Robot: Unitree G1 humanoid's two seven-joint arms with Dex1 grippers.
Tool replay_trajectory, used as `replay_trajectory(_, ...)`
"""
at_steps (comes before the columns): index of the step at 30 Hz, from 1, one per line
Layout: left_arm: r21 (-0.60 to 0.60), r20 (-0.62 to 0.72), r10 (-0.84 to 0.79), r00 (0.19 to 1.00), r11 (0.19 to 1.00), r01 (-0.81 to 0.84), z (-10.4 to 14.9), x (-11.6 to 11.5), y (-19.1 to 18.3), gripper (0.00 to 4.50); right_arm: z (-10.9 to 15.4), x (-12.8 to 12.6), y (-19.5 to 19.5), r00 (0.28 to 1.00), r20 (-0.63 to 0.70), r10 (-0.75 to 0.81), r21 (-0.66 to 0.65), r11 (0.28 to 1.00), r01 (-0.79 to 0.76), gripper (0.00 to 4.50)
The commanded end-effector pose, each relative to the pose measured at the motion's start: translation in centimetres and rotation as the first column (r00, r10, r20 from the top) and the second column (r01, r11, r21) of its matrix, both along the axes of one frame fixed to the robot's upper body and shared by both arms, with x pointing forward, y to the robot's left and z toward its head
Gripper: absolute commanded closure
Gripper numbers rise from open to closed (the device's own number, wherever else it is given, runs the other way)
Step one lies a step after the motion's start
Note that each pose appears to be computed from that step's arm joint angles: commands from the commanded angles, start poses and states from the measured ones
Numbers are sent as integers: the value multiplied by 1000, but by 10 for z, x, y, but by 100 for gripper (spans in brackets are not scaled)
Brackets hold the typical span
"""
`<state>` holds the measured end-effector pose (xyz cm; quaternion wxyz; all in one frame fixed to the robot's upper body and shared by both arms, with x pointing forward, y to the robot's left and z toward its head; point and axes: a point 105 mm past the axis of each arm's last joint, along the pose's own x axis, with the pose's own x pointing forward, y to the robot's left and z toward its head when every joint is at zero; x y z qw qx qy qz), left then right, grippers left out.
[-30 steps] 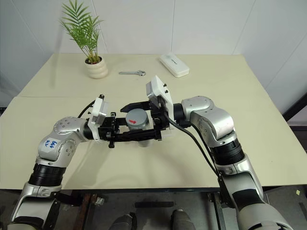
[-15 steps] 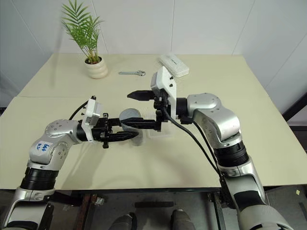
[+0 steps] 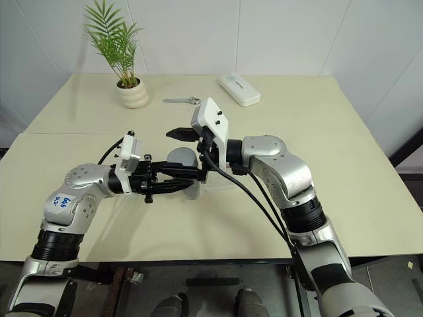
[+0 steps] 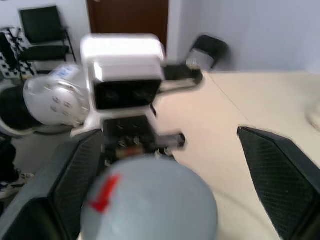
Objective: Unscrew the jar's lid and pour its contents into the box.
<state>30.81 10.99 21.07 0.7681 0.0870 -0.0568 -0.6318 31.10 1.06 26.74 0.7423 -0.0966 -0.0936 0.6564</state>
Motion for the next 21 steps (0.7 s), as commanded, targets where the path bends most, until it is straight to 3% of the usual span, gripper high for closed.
replay_trajectory(1,-7,46,-32,998,999,33,9,-7,-3,264,10,11,-13,997,46,-65,28,998,64,3)
replay_trajectory(8,-10,48,-23,999,1000,24,10,-6,-3,264,7,31,-42,988,51,-148,19,989,148,3)
replay_trajectory(21,-19,52,-3,999,1000,4,11,-6,1,264,-2,39,-101,980,22,-200,-39,979,201,3)
